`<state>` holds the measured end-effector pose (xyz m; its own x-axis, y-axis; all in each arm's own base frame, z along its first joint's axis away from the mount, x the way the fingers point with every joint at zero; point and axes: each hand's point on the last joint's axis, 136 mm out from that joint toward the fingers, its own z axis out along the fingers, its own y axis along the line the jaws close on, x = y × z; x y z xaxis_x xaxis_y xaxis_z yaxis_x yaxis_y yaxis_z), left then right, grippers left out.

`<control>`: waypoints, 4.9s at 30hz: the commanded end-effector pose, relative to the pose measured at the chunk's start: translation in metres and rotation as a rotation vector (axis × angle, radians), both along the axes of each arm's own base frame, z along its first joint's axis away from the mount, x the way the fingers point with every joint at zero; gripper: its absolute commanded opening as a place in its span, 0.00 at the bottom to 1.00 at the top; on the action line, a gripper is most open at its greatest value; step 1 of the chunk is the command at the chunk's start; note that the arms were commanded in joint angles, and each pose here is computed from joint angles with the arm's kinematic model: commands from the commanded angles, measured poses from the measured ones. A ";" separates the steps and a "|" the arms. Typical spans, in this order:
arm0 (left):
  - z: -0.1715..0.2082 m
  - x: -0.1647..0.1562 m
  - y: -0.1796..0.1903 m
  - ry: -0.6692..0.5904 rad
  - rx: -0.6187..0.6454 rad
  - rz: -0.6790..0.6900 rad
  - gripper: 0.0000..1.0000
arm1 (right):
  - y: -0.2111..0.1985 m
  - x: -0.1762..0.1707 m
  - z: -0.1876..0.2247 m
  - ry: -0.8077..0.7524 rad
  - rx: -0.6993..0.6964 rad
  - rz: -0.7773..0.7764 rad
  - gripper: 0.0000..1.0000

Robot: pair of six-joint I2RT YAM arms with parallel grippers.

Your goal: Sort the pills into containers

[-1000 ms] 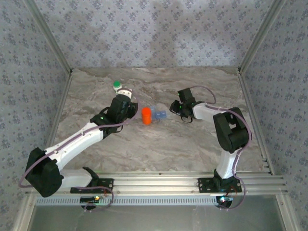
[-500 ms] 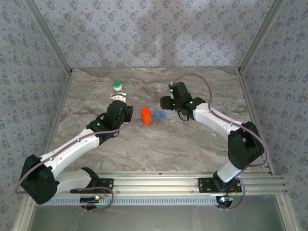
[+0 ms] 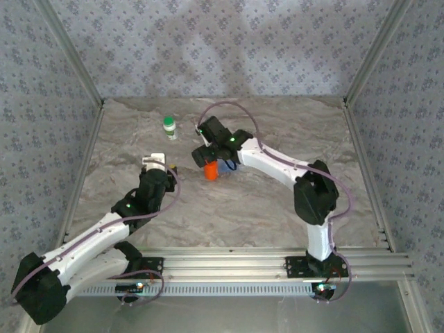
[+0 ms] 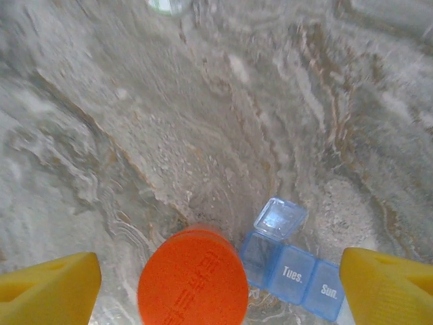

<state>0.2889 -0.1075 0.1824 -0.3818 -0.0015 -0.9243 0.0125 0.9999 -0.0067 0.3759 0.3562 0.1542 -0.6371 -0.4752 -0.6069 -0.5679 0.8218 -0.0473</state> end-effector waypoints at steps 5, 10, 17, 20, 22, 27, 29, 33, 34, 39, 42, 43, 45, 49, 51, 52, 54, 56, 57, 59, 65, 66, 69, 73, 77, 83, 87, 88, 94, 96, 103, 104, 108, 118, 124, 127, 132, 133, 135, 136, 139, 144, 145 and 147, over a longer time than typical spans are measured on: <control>0.015 0.004 0.010 -0.067 -0.018 0.060 0.60 | -0.001 -0.009 -0.036 0.112 -0.095 0.014 0.86; 0.017 0.001 0.013 -0.087 -0.041 0.065 0.61 | 0.001 -0.012 -0.050 0.145 -0.092 -0.001 0.82; 0.019 0.000 0.012 -0.093 -0.053 0.054 0.61 | 0.008 -0.017 -0.050 0.174 -0.058 0.017 0.74; 0.019 -0.001 0.012 -0.098 -0.057 0.054 0.61 | 0.009 -0.019 -0.046 0.180 -0.043 0.023 0.67; 0.019 -0.001 0.012 -0.101 -0.060 0.054 0.61 | 0.010 -0.021 -0.043 0.187 -0.027 0.027 0.62; 0.018 -0.001 0.011 -0.102 -0.060 0.051 0.62 | 0.009 -0.023 -0.035 0.191 0.019 0.022 0.53; 0.020 -0.001 0.008 -0.108 -0.069 0.029 0.62 | 0.008 -0.024 -0.028 0.194 0.050 0.018 0.50; 0.020 -0.001 -0.001 -0.127 -0.091 -0.025 0.63 | 0.004 -0.028 -0.004 0.198 0.138 0.014 0.47; 0.020 -0.001 -0.001 -0.131 -0.094 -0.022 0.63 | -0.001 -0.027 0.003 0.191 0.157 0.006 0.47; 0.026 0.004 -0.003 -0.172 -0.086 -0.030 0.68 | -0.027 -0.025 0.045 0.162 0.288 -0.025 0.45; 0.023 0.011 -0.007 -0.176 -0.075 -0.044 0.74 | -0.051 -0.023 0.062 0.120 0.317 -0.064 0.46; 0.020 0.014 -0.007 -0.152 -0.066 -0.045 0.76 | -0.060 -0.023 0.067 0.104 0.325 -0.078 0.46; 0.018 0.018 -0.008 -0.107 -0.052 -0.041 0.78 | -0.076 -0.022 0.077 0.076 0.345 -0.104 0.46; 0.021 0.025 -0.022 -0.115 -0.075 -0.089 0.89 | -0.106 -0.022 0.091 0.018 0.359 -0.149 0.46; 0.021 0.031 -0.024 -0.131 -0.093 -0.085 0.97 | -0.118 -0.022 0.093 0.009 0.351 -0.163 0.46; 0.019 0.036 -0.029 -0.125 -0.105 -0.102 0.97 | -0.126 -0.021 0.094 0.004 0.353 -0.176 0.46; 0.019 0.046 -0.041 -0.113 -0.127 -0.153 0.96 | -0.135 -0.020 0.096 0.006 0.376 -0.187 0.46; 0.023 0.056 -0.062 -0.126 -0.147 -0.233 0.95 | -0.143 -0.018 0.099 -0.004 0.397 -0.197 0.46; 0.026 0.057 -0.072 -0.146 -0.161 -0.286 0.95 | -0.145 -0.018 0.098 -0.005 0.400 -0.200 0.46; 0.030 0.058 -0.093 -0.185 -0.168 -0.396 0.95 | -0.150 -0.018 0.099 -0.016 0.403 -0.205 0.46; 0.017 0.058 -0.127 -0.234 -0.069 -0.590 0.97 | -0.162 -0.018 0.104 -0.027 0.414 -0.226 0.46; 0.018 0.055 -0.133 -0.264 -0.069 -0.631 0.97 | -0.165 -0.018 0.104 -0.026 0.410 -0.232 0.47; 0.022 0.045 -0.153 -0.348 -0.074 -0.755 0.96 | -0.170 -0.018 0.113 -0.034 0.439 -0.235 0.47; 0.024 0.031 -0.178 -0.382 -0.065 -0.891 0.93 | -0.156 -0.025 0.124 -0.021 0.515 -0.156 0.48; 0.026 0.010 -0.199 -0.406 -0.010 -1.024 0.90 | -0.138 -0.037 0.128 0.024 0.566 -0.067 0.49; 0.023 0.011 -0.213 -0.377 0.062 -1.031 0.89 | -0.118 -0.053 0.130 0.061 0.599 0.035 0.50; 0.027 0.015 -0.212 -0.387 0.059 -1.006 0.90 | -0.106 -0.063 0.132 0.092 0.623 0.080 0.51; 0.029 0.016 -0.212 -0.389 0.059 -0.998 0.90 | -0.105 -0.065 0.132 0.098 0.626 0.090 0.51; 0.032 0.015 -0.217 -0.396 0.048 -1.026 0.86 | -0.095 -0.072 0.133 0.126 0.647 0.121 0.51; 0.036 0.014 -0.219 -0.406 0.031 -1.033 0.85 | -0.092 -0.074 0.132 0.141 0.648 0.130 0.51; 0.040 0.007 -0.222 -0.422 0.025 -1.125 0.75 | -0.088 -0.080 0.131 0.169 0.652 0.162 0.52; 0.043 0.005 -0.223 -0.423 0.008 -1.144 0.73 | -0.086 -0.081 0.132 0.177 0.659 0.172 0.52; 0.054 0.002 -0.219 -0.455 -0.055 -1.170 0.72 | -0.082 -0.086 0.136 0.198 0.679 0.206 0.52; 0.057 -0.004 -0.219 -0.433 -0.067 -1.209 0.67 | -0.078 -0.090 0.144 0.206 0.711 0.228 0.52; 0.061 -0.005 -0.220 -0.439 -0.074 -1.217 0.66 | -0.076 -0.091 0.142 0.217 0.713 0.233 0.53; 0.061 -0.006 -0.219 -0.434 -0.073 -1.222 0.65 | -0.076 -0.091 0.140 0.222 0.712 0.233 0.52; 0.060 -0.007 -0.219 -0.428 -0.072 -1.229 0.63 | -0.075 -0.090 0.135 0.245 0.709 0.228 0.53; 0.059 -0.008 -0.220 -0.426 -0.071 -1.230 0.63 | -0.075 -0.090 0.134 0.246 0.709 0.228 0.53; 0.061 -0.007 -0.219 -0.427 -0.066 -1.228 0.63 | -0.075 -0.090 0.133 0.250 0.708 0.224 0.53; 0.061 -0.008 -0.219 -0.426 -0.066 -1.230 0.63 | -0.074 -0.090 0.133 0.250 0.709 0.224 0.53; 0.061 -0.009 -0.220 -0.422 -0.055 -1.235 0.61 | -0.075 -0.089 0.132 0.256 0.708 0.220 0.53; 0.060 -0.011 -0.220 -0.405 -0.043 -1.236 0.57 | -0.076 -0.088 0.130 0.257 0.702 0.210 0.53; 0.061 -0.012 -0.220 -0.405 -0.043 -1.233 0.56 | -0.076 -0.088 0.131 0.254 0.702 0.210 0.53; 0.061 -0.012 -0.219 -0.403 -0.039 -1.225 0.55 | -0.077 -0.087 0.133 0.247 0.704 0.204 0.54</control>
<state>0.2815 -0.3251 0.2197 0.0957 0.1467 -0.9845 0.9301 0.3392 0.1410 0.2885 0.2776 0.2730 -0.7456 -0.1660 -0.6454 -0.6263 0.5055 0.5935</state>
